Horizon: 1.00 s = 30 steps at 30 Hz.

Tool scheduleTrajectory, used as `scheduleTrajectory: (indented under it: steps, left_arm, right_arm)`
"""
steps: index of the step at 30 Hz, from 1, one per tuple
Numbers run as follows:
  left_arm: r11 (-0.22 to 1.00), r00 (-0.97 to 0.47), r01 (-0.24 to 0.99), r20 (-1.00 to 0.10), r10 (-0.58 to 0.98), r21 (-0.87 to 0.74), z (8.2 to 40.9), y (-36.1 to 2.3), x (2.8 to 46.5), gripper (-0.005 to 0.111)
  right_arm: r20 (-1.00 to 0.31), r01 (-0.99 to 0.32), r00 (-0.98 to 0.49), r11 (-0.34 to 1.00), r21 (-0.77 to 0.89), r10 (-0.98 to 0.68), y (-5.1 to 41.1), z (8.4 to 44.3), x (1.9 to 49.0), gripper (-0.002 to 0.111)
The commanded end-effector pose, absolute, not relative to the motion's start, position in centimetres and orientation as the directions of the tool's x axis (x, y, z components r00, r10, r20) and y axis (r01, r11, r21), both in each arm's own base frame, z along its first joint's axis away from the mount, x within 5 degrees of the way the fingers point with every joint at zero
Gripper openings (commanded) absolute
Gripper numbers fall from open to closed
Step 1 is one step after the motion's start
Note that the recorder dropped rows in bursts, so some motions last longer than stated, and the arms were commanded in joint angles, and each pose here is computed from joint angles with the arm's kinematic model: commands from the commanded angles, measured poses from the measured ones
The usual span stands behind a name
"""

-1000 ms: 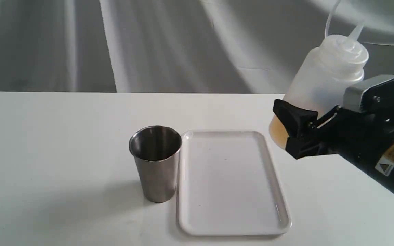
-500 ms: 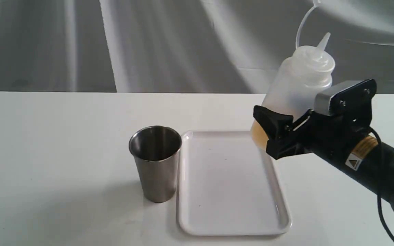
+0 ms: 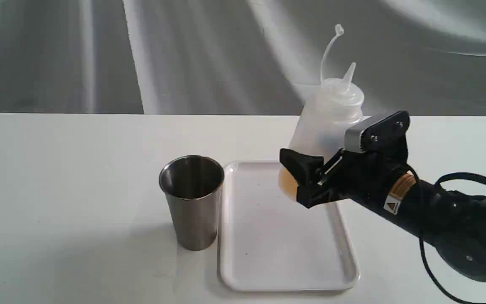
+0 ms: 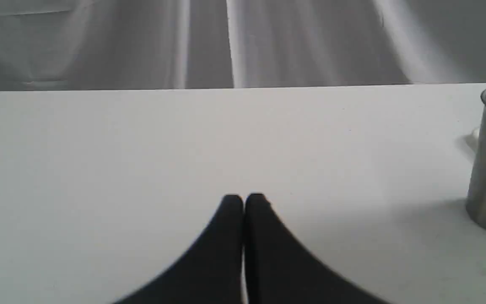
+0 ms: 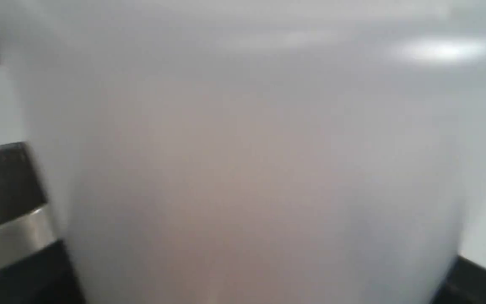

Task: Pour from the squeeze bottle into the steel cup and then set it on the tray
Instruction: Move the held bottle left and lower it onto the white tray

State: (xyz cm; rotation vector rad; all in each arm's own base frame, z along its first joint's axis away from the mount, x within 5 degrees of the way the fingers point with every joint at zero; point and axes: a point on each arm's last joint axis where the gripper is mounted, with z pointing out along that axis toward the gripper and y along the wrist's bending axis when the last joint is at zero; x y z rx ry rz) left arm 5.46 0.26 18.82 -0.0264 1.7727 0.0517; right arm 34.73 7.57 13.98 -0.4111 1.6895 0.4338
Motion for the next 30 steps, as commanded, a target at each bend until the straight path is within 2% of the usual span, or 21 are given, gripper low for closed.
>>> scheduleTrajectory:
  steps: [1,6,22,30]
  left_arm:
    - [0.999,-0.194,-0.039,-0.981,0.009,0.017,18.8,0.2,5.5,0.000]
    - [0.999,-0.194,-0.039,-0.981,0.009,0.017,18.8,0.2,5.5,0.000]
    - [0.999,-0.194,-0.039,-0.981,0.011,0.019,18.8,0.2,5.5,0.000]
    - [0.999,-0.194,-0.039,-0.981,0.007,0.015,18.8,0.2,5.5,0.000]
  right_arm:
    - [-0.991,-0.524,-0.132,0.850,0.048,-0.025,8.1,13.7,34.8,0.010]
    - [-0.989,-0.568,-0.139,0.822,0.037,-0.052,9.1,12.8,35.3,0.010]
    - [-0.972,-0.569,-0.197,0.822,0.005,-0.131,9.4,9.7,35.8,0.010]
    - [-0.974,-0.579,-0.177,0.815,-0.011,-0.139,9.4,9.1,35.7,0.010]
